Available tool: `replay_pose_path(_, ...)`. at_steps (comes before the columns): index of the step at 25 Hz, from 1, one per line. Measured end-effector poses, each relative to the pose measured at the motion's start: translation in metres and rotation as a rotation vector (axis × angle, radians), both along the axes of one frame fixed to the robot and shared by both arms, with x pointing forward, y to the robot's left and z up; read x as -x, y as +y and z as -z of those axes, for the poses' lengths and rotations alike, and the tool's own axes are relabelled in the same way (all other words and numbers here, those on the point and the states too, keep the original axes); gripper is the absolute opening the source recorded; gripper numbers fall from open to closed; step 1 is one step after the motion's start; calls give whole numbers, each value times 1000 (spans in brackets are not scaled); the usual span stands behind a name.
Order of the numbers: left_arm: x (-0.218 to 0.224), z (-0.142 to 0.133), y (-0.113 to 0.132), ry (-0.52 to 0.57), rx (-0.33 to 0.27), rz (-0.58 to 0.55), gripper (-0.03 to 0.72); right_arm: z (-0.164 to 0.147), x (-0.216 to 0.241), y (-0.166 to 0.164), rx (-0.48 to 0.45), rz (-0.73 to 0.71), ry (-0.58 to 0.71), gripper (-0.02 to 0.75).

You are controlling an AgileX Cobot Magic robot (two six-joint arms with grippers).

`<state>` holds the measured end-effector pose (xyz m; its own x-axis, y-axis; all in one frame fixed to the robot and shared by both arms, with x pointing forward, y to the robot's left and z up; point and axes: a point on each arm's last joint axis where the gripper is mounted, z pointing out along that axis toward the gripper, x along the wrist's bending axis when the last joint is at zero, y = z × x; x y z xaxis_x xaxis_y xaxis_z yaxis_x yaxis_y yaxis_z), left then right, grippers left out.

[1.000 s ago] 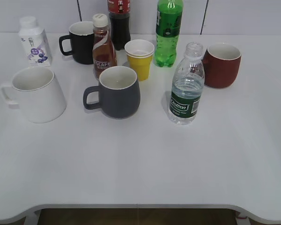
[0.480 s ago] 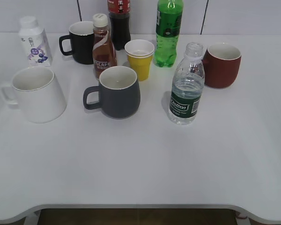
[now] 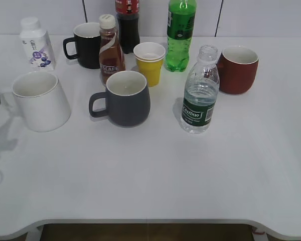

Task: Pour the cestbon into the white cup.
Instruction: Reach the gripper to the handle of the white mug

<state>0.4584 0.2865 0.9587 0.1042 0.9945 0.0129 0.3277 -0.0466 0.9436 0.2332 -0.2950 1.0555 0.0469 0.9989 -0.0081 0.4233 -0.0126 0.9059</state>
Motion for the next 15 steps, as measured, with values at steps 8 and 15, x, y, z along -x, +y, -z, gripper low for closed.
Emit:
replay_pose_path(8,-22,35,-5,-73,21,41,403,0,0,0,0,0,0,449)
replay_pose_path(15,-25,50,-6,-59,6,51,368,0,0,3,-29,-20,-3,449)
